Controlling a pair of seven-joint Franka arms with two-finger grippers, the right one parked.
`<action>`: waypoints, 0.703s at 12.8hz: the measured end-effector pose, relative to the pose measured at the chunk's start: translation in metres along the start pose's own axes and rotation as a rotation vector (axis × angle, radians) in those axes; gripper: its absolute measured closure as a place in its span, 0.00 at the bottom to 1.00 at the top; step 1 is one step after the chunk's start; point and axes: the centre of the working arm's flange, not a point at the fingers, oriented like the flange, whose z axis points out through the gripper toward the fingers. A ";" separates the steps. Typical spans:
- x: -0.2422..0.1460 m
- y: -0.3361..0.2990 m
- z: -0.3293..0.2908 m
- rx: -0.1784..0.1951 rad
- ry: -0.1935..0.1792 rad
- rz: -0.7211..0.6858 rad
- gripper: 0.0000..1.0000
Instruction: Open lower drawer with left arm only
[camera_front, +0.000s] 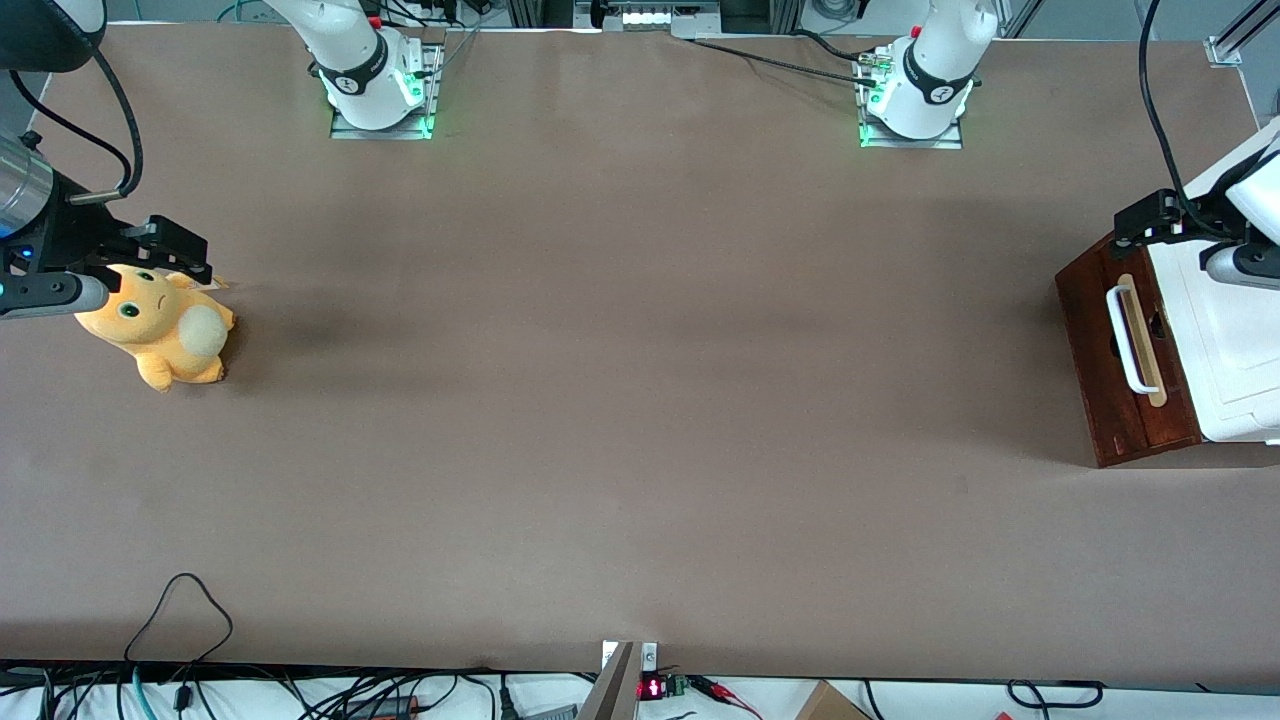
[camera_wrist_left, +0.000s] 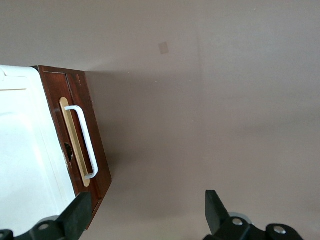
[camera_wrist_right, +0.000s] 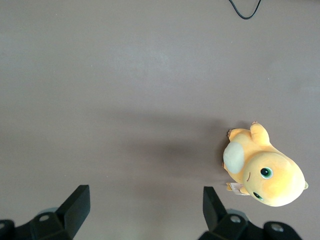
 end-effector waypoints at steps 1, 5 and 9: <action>0.003 0.000 0.005 -0.001 -0.009 0.001 0.00; 0.015 -0.002 0.022 0.003 -0.003 0.002 0.00; 0.031 -0.006 0.080 0.010 0.011 -0.001 0.00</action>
